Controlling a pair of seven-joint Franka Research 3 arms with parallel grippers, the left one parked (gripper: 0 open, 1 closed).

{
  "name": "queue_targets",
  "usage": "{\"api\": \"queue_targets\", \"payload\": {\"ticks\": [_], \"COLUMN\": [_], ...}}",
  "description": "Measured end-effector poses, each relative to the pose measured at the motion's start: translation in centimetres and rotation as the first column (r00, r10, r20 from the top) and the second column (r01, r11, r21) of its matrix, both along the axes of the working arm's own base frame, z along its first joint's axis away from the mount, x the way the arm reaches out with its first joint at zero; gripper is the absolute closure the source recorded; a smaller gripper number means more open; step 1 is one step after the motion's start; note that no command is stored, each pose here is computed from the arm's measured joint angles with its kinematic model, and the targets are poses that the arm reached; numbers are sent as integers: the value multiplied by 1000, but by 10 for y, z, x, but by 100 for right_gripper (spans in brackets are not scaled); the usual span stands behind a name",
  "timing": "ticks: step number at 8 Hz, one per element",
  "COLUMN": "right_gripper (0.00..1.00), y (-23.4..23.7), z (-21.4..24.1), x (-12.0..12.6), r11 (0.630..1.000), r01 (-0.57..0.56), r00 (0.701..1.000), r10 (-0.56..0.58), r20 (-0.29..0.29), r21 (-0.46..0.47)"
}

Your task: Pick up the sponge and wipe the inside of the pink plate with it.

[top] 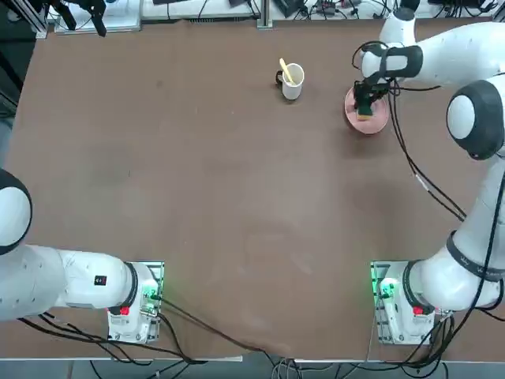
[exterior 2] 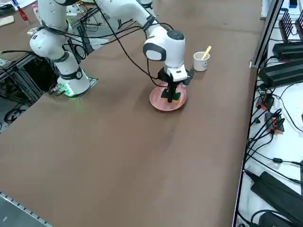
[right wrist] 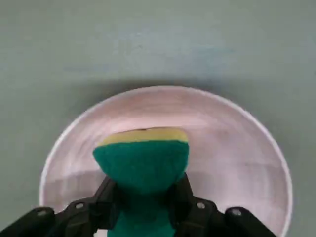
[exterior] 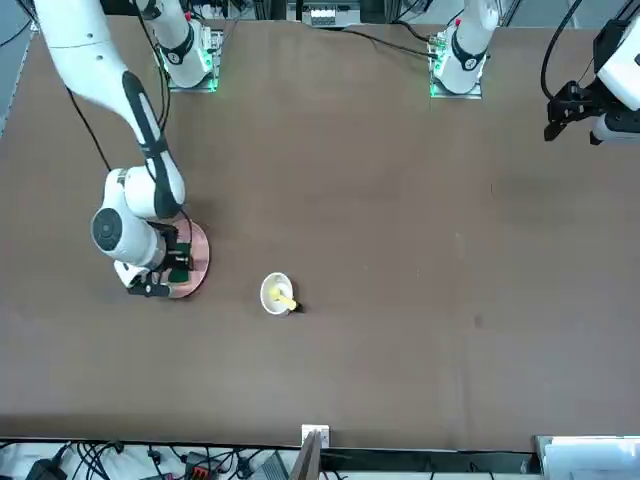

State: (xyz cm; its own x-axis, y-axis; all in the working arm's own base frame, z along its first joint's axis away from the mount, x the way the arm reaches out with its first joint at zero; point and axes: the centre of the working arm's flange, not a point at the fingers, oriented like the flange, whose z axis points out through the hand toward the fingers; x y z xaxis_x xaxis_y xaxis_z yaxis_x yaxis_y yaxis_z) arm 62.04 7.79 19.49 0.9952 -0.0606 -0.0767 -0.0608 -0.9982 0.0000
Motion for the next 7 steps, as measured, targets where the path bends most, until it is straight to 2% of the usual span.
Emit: {"api": "queue_targets", "payload": {"ticks": [2,7], "right_gripper": [49,49], "y": [10,16], "z": [0,-3], "x": [-3,-19], "r11": [1000,1000], "r01": [14,18], "r00": [1000,993], "r10": [-14,-20], "r20": [-11,-115], "r21": [-4,-20]}}
